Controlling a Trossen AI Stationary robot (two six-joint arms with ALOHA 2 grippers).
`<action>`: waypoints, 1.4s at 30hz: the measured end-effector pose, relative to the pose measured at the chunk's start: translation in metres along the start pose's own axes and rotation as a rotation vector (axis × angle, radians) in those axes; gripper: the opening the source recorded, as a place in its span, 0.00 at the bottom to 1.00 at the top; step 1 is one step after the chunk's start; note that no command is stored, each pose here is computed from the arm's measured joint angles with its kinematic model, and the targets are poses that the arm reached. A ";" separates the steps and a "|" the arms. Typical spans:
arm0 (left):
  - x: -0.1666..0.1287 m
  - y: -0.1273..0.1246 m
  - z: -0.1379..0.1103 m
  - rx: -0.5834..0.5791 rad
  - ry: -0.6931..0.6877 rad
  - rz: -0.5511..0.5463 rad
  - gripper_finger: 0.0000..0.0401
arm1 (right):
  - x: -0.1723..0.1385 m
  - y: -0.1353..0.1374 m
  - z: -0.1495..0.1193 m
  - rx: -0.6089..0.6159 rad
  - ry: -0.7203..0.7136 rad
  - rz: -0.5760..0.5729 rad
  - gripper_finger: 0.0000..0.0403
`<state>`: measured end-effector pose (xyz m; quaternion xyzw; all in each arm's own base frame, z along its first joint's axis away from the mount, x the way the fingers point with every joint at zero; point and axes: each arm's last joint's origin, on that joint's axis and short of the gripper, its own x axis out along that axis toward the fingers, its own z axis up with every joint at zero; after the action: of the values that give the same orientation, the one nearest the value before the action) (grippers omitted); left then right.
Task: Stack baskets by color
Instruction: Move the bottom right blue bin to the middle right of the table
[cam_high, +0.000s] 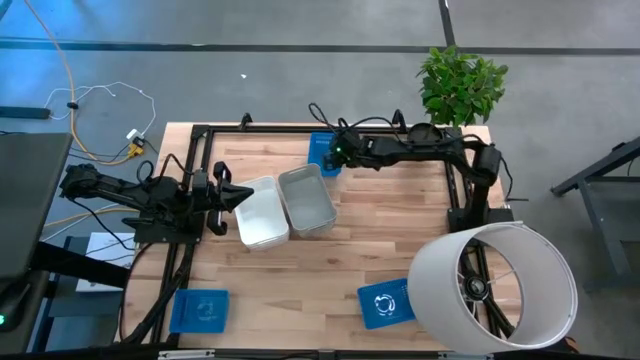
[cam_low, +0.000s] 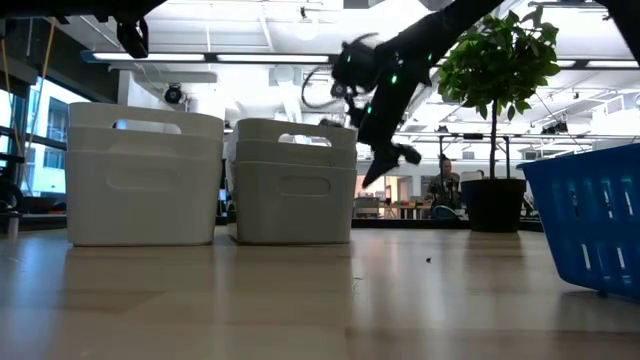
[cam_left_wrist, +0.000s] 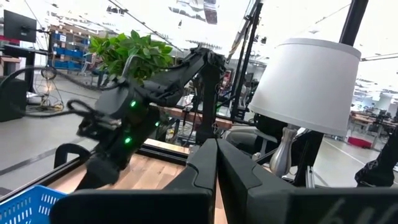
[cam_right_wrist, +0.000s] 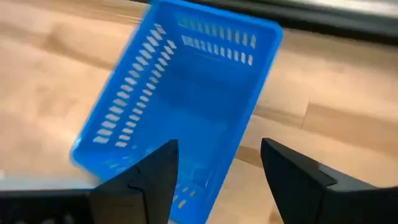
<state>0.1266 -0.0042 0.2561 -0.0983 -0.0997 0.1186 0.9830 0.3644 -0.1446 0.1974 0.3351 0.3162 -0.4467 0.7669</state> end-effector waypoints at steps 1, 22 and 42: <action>0.000 0.000 0.000 0.000 0.000 0.000 0.00 | -0.008 0.002 0.000 -0.038 -0.004 0.009 0.53; 0.000 0.000 0.000 -0.001 -0.001 0.000 0.00 | -0.152 -0.042 -0.124 -0.455 0.582 0.753 0.28; 0.000 0.000 0.001 -0.004 -0.011 0.018 0.00 | -0.158 -0.019 -0.222 -0.514 0.928 0.828 0.01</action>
<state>0.1260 -0.0036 0.2570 -0.1003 -0.1047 0.1280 0.9811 0.2428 0.1000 0.1891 0.3930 0.5546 0.1640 0.7149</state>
